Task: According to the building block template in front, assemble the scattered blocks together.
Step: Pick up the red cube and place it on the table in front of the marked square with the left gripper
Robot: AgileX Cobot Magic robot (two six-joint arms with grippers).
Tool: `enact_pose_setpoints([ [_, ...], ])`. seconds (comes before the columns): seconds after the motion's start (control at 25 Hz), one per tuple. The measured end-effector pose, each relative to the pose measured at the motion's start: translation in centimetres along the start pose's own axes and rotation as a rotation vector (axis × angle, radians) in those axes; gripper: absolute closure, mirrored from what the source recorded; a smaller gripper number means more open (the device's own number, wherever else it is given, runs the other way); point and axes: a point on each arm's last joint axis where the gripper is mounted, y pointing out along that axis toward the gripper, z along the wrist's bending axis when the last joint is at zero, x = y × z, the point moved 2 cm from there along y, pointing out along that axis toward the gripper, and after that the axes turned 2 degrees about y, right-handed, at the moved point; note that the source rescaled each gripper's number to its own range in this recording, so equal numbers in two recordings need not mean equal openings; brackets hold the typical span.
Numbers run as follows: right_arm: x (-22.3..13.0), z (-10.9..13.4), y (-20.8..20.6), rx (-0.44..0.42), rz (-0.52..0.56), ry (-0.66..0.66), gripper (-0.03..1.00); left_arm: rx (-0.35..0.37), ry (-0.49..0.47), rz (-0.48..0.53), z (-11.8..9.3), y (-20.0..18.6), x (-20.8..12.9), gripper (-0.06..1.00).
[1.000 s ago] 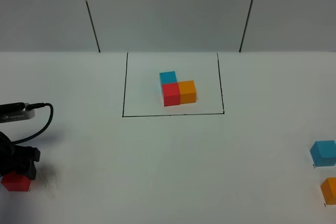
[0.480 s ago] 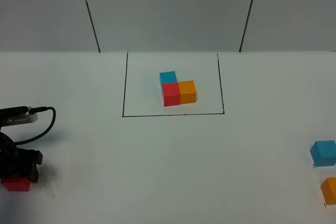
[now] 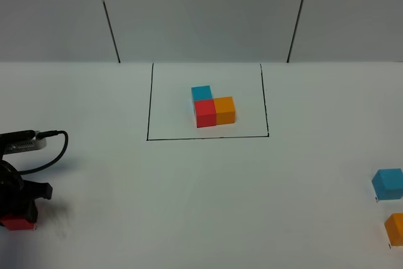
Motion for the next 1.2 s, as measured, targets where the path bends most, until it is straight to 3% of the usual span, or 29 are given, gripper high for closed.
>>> enact_pose_setpoints([
  [0.48,0.0,0.0,0.0,0.001,0.0,0.0,0.97,-0.006,0.003,-0.005,-0.1,-1.1,1.2,0.93],
  [0.68,0.0,0.0,0.0,0.001,0.0,0.0,0.97,-0.069,0.009,0.023,-0.8,-3.6,3.1,0.93],
  [0.8,0.0,0.0,0.0,0.001,0.0,0.0,0.97,-0.139,0.173,0.036,-2.0,-5.3,4.0,0.93],
  [0.96,0.0,0.0,0.0,0.001,0.0,0.0,0.97,-0.243,0.522,0.044,-4.8,-6.8,4.2,0.93],
  [1.2,0.0,0.0,0.0,0.001,0.0,0.0,0.97,-0.364,0.957,0.01,-10.9,-7.2,3.1,0.93],
])
